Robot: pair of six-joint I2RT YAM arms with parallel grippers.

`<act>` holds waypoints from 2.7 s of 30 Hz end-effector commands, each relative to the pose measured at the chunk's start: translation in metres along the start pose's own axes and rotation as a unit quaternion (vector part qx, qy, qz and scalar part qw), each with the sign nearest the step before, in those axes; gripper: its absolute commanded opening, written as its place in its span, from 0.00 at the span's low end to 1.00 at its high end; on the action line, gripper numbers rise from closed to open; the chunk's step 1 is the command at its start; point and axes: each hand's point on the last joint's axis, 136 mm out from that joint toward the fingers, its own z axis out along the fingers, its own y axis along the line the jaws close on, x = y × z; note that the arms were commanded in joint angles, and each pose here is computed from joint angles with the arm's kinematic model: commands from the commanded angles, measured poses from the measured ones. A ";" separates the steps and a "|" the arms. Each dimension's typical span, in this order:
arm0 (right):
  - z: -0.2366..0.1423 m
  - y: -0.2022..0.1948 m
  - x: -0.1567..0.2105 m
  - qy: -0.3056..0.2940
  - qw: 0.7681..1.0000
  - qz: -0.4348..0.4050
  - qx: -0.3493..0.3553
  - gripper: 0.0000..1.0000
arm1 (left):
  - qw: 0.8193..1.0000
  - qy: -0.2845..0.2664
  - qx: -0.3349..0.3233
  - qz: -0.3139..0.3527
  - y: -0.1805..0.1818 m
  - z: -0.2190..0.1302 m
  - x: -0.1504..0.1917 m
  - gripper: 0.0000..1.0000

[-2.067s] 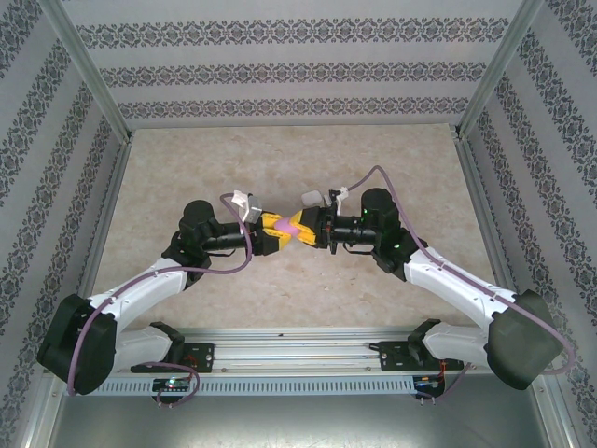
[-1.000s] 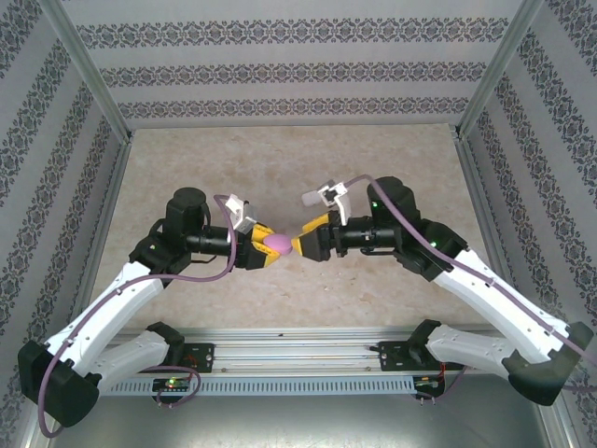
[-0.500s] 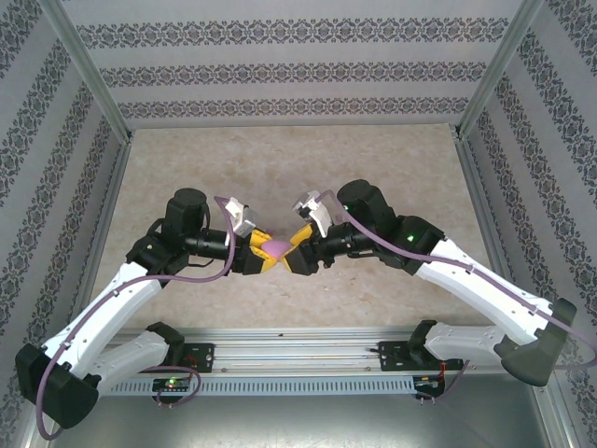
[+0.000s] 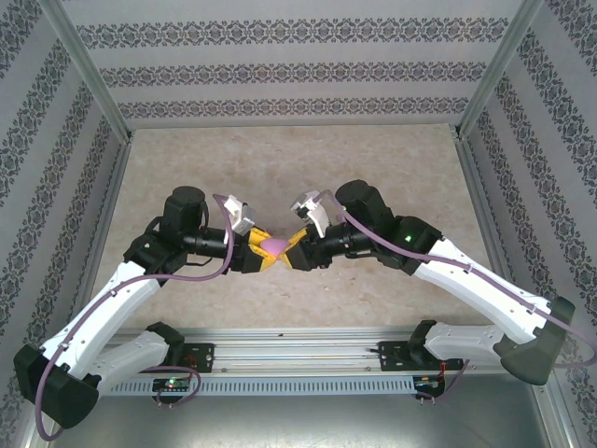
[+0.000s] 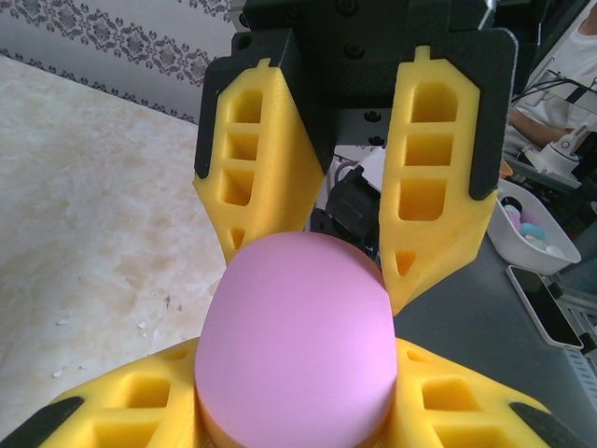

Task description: Insert the wireless bluetooth earbuds into the charging case

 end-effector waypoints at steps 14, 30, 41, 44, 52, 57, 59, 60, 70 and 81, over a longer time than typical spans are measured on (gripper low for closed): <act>-0.019 -0.055 -0.027 -0.083 0.984 0.155 0.036 0.50 | 0.999 -0.021 0.002 0.045 -0.015 -0.007 -0.017 0.00; -0.027 0.001 -0.022 -0.088 0.996 -0.002 -0.007 0.75 | 1.000 -0.022 -0.001 0.020 -0.011 -0.006 -0.015 0.00; 0.002 -0.015 -0.014 -0.021 0.998 -0.020 0.050 0.72 | 1.000 -0.020 0.005 0.008 -0.013 -0.005 -0.015 0.00; -0.002 -0.024 -0.021 -0.034 0.996 -0.016 0.080 0.72 | 1.000 -0.019 0.006 0.006 -0.013 -0.005 -0.013 0.00; -0.007 -0.048 -0.032 -0.048 0.991 0.015 0.126 0.69 | 1.000 -0.017 0.008 0.009 -0.014 -0.005 -0.011 0.00; -0.002 -0.065 -0.033 -0.046 0.988 0.050 0.140 0.68 | 1.000 -0.017 0.006 0.010 -0.012 -0.005 -0.008 0.00; 0.000 -0.069 -0.032 -0.044 0.987 0.062 0.143 0.68 | 1.000 -0.016 0.005 0.010 -0.011 -0.004 -0.006 0.00; 0.000 -0.071 -0.033 -0.047 0.986 0.066 0.143 0.68 | 1.000 -0.016 0.005 0.011 -0.011 -0.004 -0.006 0.00; -0.003 -0.093 -0.034 -0.064 0.978 0.118 0.158 0.68 | 1.000 -0.018 0.002 0.015 -0.008 -0.003 -0.004 0.00; -0.004 -0.075 -0.037 -0.069 0.984 0.119 0.111 0.70 | 1.000 -0.016 -0.012 0.007 0.004 0.001 0.003 0.00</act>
